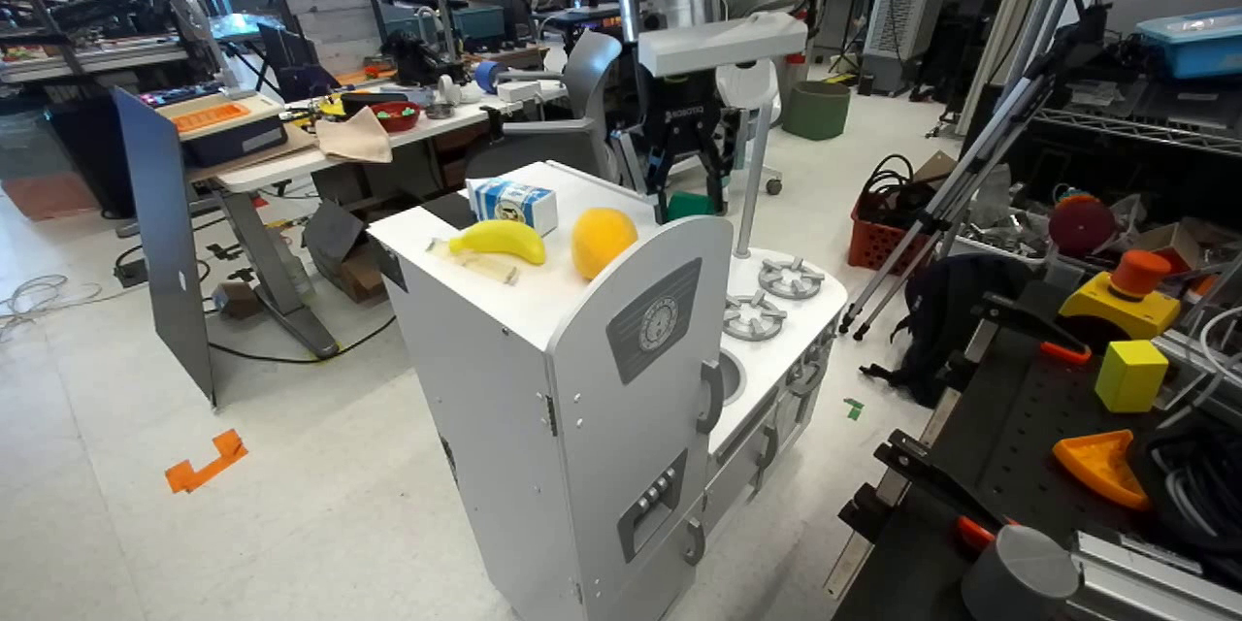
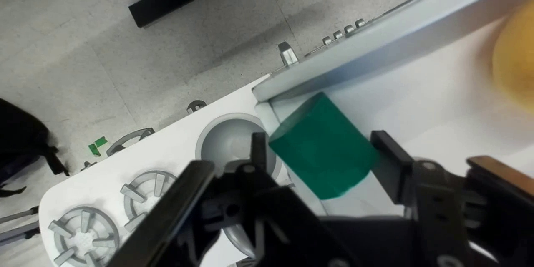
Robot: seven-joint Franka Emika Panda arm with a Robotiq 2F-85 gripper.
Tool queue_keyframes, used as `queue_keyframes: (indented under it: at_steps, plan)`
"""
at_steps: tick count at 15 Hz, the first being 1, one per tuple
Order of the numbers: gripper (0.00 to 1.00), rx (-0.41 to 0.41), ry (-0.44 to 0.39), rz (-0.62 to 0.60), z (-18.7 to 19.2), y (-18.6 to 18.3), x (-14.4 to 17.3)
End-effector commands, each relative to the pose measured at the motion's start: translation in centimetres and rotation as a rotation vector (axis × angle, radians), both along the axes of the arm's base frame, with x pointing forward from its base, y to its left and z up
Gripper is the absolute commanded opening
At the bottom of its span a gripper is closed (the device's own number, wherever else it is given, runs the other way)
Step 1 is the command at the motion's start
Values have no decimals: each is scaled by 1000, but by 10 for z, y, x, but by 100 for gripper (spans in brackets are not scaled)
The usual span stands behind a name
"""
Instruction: Move the green block away from you
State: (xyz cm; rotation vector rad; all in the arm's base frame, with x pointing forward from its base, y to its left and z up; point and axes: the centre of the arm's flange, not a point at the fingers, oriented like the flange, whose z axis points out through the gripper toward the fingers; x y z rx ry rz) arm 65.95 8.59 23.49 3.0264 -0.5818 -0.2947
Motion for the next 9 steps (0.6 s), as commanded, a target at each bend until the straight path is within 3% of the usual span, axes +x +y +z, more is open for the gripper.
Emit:
queue_keyframes:
  at_steps: [1, 5, 9]
  plan:
    - [35, 16, -12, -18, 0, 1, 9]
    - [35, 27, -60, -33, 9, 5, 17]
    - [35, 69, -211, -137, 15, 17, 53]
